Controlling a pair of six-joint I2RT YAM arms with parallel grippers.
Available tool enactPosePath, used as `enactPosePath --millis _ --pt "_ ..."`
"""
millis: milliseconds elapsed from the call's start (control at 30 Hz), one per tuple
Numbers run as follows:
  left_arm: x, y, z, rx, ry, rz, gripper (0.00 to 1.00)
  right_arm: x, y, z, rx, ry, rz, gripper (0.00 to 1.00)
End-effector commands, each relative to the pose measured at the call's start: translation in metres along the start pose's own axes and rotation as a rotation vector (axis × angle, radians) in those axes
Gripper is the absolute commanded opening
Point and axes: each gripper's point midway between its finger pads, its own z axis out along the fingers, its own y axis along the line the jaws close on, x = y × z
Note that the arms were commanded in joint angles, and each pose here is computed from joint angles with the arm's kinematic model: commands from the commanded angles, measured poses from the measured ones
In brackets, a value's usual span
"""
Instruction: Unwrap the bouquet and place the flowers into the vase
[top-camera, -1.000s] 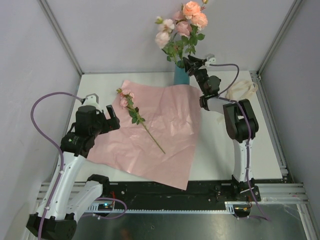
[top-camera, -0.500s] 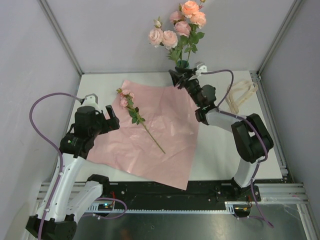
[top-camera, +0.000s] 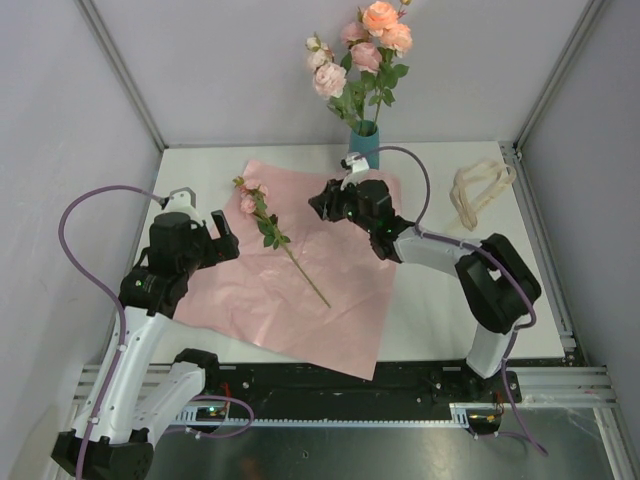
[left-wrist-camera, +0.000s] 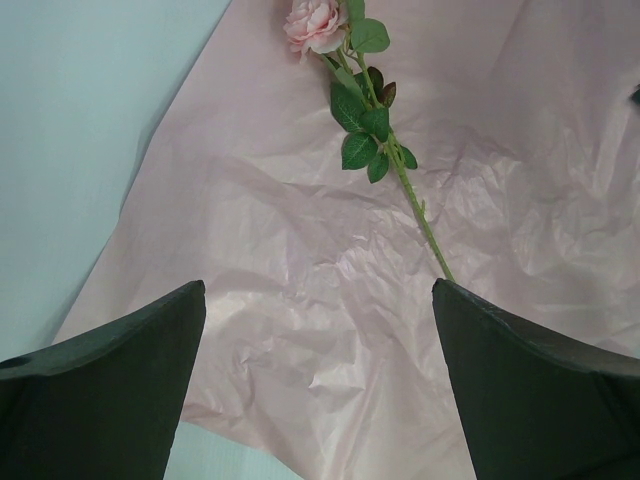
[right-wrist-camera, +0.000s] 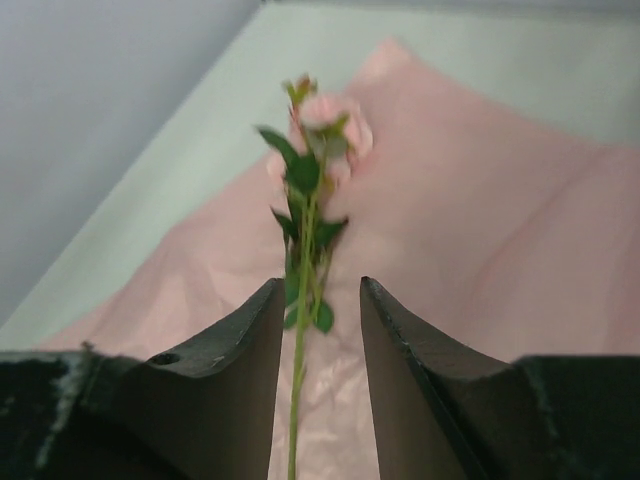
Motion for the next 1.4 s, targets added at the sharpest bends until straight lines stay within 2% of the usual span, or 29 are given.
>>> enactPosePath --millis 0,233,467,833,1367 --pt "-0.007 0.000 -0.002 0.004 -0.039 -0.005 1.00 0.054 0.005 0.007 0.022 0.193 0.125 0.41" --pt "-0.008 0.000 -0.004 0.006 -0.047 -0.006 1.00 0.118 0.015 0.027 0.027 0.382 0.136 0.43" --pt "-0.008 0.000 -0.004 0.007 -0.045 -0.007 1.00 0.148 0.033 0.045 0.000 0.485 0.115 0.45" --pt "-0.008 0.000 -0.004 0.008 -0.045 -0.006 1.00 0.174 0.027 0.058 0.045 0.537 0.045 0.46" --pt "-0.007 0.000 -0.003 0.009 -0.041 -0.006 1.00 0.195 0.025 0.063 0.079 0.571 -0.004 0.36"
